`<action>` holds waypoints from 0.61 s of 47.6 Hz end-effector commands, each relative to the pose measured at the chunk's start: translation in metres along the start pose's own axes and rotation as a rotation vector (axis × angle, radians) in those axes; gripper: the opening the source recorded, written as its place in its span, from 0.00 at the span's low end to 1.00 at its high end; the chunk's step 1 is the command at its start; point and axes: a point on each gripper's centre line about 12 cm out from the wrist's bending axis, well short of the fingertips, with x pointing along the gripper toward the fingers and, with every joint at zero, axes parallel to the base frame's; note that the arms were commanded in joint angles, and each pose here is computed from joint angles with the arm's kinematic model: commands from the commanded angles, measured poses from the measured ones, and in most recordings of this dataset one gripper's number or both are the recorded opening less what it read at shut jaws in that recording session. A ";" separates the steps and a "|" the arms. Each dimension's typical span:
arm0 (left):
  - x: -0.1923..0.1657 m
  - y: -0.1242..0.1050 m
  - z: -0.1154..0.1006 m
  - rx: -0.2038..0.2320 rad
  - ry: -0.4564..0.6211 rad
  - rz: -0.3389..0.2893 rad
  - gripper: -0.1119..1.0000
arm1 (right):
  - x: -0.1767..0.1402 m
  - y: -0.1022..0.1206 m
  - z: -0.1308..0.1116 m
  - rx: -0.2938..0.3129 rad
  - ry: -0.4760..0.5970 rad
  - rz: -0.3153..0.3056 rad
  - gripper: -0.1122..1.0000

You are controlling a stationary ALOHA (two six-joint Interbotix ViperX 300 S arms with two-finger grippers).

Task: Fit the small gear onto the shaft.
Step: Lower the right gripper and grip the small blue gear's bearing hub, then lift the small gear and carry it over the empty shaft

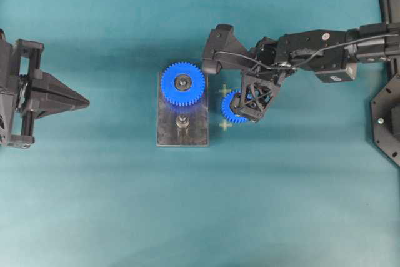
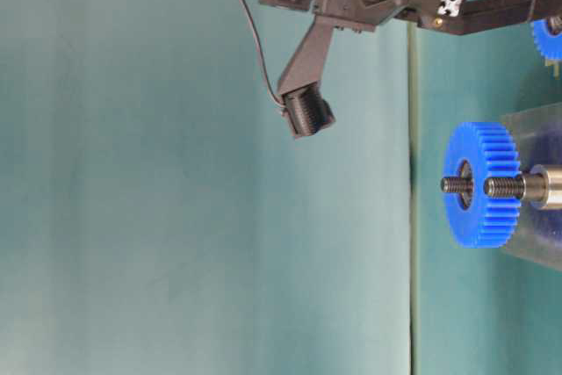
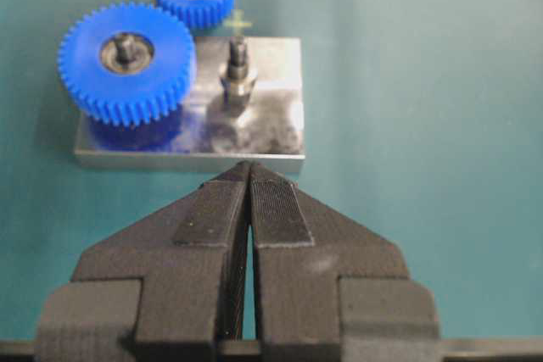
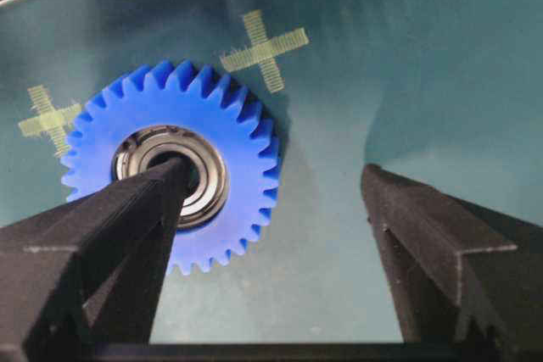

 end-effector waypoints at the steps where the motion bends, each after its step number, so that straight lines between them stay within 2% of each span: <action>1: 0.000 0.000 0.006 0.003 -0.017 0.000 0.10 | -0.005 0.000 0.006 -0.003 -0.020 0.000 0.87; 13: 0.001 0.000 0.004 0.002 -0.012 0.000 0.10 | -0.001 0.002 0.006 -0.006 -0.008 0.000 0.83; 17: 0.001 0.000 0.004 0.001 -0.012 0.001 0.10 | -0.002 0.002 0.008 -0.009 -0.011 0.000 0.75; 25: 0.001 0.001 0.006 -0.001 -0.018 0.003 0.10 | -0.002 0.004 0.007 -0.017 -0.002 0.001 0.42; 29: 0.000 0.001 0.005 -0.003 -0.018 0.003 0.10 | -0.003 0.006 0.006 -0.021 0.000 0.002 0.41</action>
